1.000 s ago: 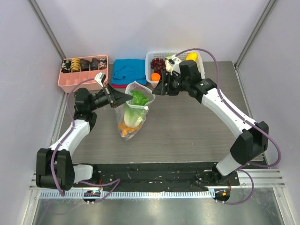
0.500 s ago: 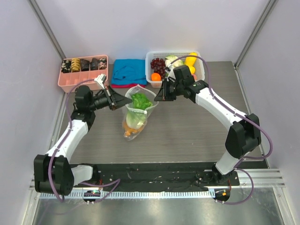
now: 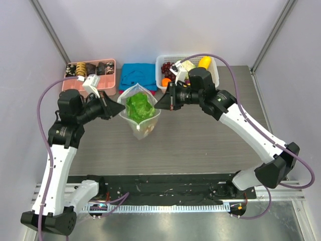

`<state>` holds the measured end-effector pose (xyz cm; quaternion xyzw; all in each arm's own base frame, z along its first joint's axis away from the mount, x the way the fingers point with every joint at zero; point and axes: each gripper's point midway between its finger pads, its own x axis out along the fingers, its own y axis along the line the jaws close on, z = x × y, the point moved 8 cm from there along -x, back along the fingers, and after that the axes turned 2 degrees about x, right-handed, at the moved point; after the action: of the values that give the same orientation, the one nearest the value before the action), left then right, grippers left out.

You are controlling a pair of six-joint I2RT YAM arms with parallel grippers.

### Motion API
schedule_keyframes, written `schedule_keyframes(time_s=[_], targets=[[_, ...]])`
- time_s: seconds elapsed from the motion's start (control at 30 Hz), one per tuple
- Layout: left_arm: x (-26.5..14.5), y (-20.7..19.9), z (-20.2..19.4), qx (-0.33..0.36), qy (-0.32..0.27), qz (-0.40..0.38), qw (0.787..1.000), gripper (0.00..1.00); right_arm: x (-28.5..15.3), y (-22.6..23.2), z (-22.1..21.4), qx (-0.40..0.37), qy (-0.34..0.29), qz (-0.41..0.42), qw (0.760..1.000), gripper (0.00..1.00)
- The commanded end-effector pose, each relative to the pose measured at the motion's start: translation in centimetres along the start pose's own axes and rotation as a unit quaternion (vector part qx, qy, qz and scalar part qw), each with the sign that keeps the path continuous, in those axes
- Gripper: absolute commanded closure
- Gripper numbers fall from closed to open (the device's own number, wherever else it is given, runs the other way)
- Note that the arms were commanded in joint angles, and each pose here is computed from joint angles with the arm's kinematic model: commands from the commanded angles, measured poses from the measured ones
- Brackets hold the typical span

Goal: Place the food in the zip-top bag and seal the zipper
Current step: Adjust the zipper food storage bag at the center of the board.

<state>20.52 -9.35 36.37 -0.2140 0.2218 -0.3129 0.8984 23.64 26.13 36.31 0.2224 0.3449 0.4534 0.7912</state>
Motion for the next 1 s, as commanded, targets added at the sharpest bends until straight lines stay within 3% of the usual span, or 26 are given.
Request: schedule_keyframes(time_s=[0.0, 0.1, 0.2, 0.33, 0.4, 0.47, 0.77, 0.83, 0.97], targets=[[1.5, 4.8, -5.5, -0.026, 0.118, 0.095, 0.988, 1.0, 2.2, -3.0, -1.1, -0.007, 0.019, -0.069, 0.997, 0.99], [3.4, 8.3, -9.0, -0.068, 0.21, 0.147, 0.964, 1.0, 4.1, -6.0, -3.0, -0.001, 0.053, -0.11, 0.993, 0.99], [3.6, 9.8, -8.9, -0.072, 0.226, 0.165, 0.957, 1.0, 5.4, -6.2, -3.1, 0.002, 0.07, -0.098, 0.993, 0.99], [2.5, 7.1, -5.9, -0.04, 0.194, 0.114, 0.974, 1.0, 3.5, -1.5, 2.0, -0.053, -0.01, -0.045, 0.997, 0.99], [1.8, 6.1, -4.8, -0.01, 0.135, 0.11, 0.985, 1.0, 2.9, -0.8, 2.7, -0.067, -0.021, -0.038, 0.997, 0.99], [1.5, 5.9, -4.3, 0.0, 0.115, 0.117, 0.986, 1.0, 2.7, -1.4, 1.8, -0.069, -0.002, -0.053, 0.996, 0.99], [1.5, 5.0, -2.9, 0.003, 0.142, 0.095, 0.985, 1.0, 3.5, -4.4, 1.0, -0.081, 0.028, -0.097, 0.992, 0.98], [2.0, 5.3, -3.0, -0.001, 0.149, 0.094, 0.984, 1.0, 4.0, -5.8, 0.8, -0.07, 0.034, -0.111, 0.991, 0.93], [2.7, 5.5, -2.9, -0.017, 0.151, 0.084, 0.985, 1.0, 3.8, -8.4, 2.4, -0.042, 0.022, -0.124, 0.991, 0.53]])
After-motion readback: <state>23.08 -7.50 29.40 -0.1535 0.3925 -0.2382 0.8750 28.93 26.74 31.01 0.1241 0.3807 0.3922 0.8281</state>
